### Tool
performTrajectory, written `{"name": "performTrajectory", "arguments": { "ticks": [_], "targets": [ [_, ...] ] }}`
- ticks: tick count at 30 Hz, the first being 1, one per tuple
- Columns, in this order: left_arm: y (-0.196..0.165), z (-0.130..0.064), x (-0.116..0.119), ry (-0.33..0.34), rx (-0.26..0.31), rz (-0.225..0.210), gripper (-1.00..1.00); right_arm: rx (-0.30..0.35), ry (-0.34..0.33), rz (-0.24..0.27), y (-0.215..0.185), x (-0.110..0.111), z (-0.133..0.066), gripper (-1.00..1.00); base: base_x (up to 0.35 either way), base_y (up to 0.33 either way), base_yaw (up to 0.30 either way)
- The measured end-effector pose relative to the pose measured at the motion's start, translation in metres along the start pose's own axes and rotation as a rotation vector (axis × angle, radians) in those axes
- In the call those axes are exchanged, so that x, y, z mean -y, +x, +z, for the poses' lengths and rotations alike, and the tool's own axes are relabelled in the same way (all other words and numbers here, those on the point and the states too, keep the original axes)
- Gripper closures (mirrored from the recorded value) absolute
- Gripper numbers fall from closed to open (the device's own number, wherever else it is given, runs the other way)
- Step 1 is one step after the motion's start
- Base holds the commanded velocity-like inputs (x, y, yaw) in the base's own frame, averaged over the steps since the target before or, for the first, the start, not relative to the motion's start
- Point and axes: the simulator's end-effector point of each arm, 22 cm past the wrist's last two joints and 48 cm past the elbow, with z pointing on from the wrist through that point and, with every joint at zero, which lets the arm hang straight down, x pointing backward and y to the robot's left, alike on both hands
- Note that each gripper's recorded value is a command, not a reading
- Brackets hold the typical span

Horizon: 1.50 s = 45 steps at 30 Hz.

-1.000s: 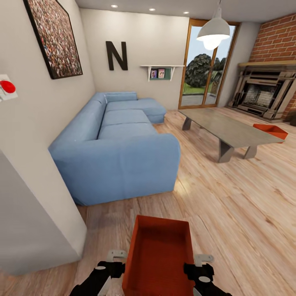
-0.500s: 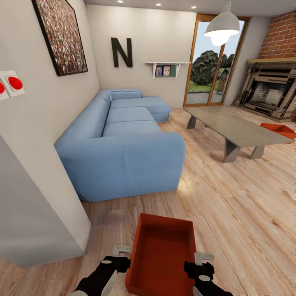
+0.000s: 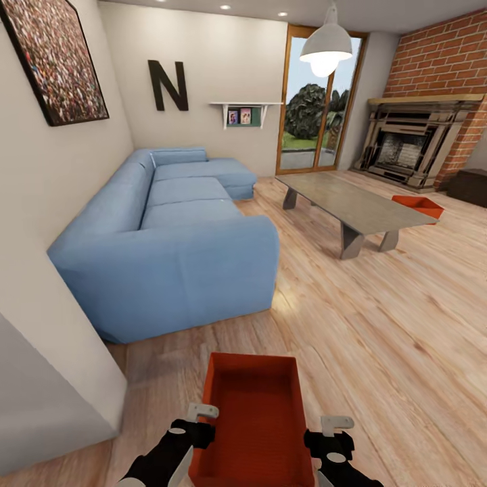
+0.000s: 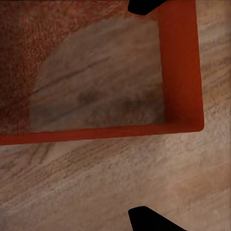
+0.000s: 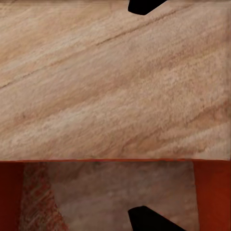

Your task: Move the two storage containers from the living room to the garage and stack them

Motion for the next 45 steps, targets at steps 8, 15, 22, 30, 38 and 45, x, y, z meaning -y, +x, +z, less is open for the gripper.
{"name": "performTrajectory", "arguments": {
  "ticks": [8,15,22,30,38,45],
  "targets": [
    [0.001,0.001,-0.010,-0.011,0.002,-0.007,-1.00,0.001,-0.004,-0.001,0.000,-0.001,0.000,-1.00,0.000,0.000,-0.021],
    [0.006,0.002,-0.023,-0.027,-0.007,-0.016,-1.00,0.001,-0.009,-0.004,0.000,-0.002,0.000,-1.00,0.000,0.000,0.000],
    [0.007,0.002,-0.020,-0.023,-0.010,-0.018,-1.00,-0.001,-0.008,-0.003,0.000,-0.004,-0.001,-1.00,0.000,0.000,-0.003],
    [0.006,0.002,-0.019,-0.022,-0.009,-0.016,-1.00,-0.001,-0.013,-0.004,0.000,-0.006,-0.001,-1.00,0.000,0.000,-0.015],
    [0.004,0.002,-0.020,-0.023,-0.005,-0.018,-1.00,-0.025,-0.096,-0.011,0.012,-0.023,-0.002,-1.00,0.000,0.000,0.000],
    [0.002,0.001,-0.019,-0.023,-0.003,-0.018,-1.00,-0.024,-0.096,-0.012,0.013,-0.021,-0.001,-1.00,0.000,0.000,0.000]
  ]
}}
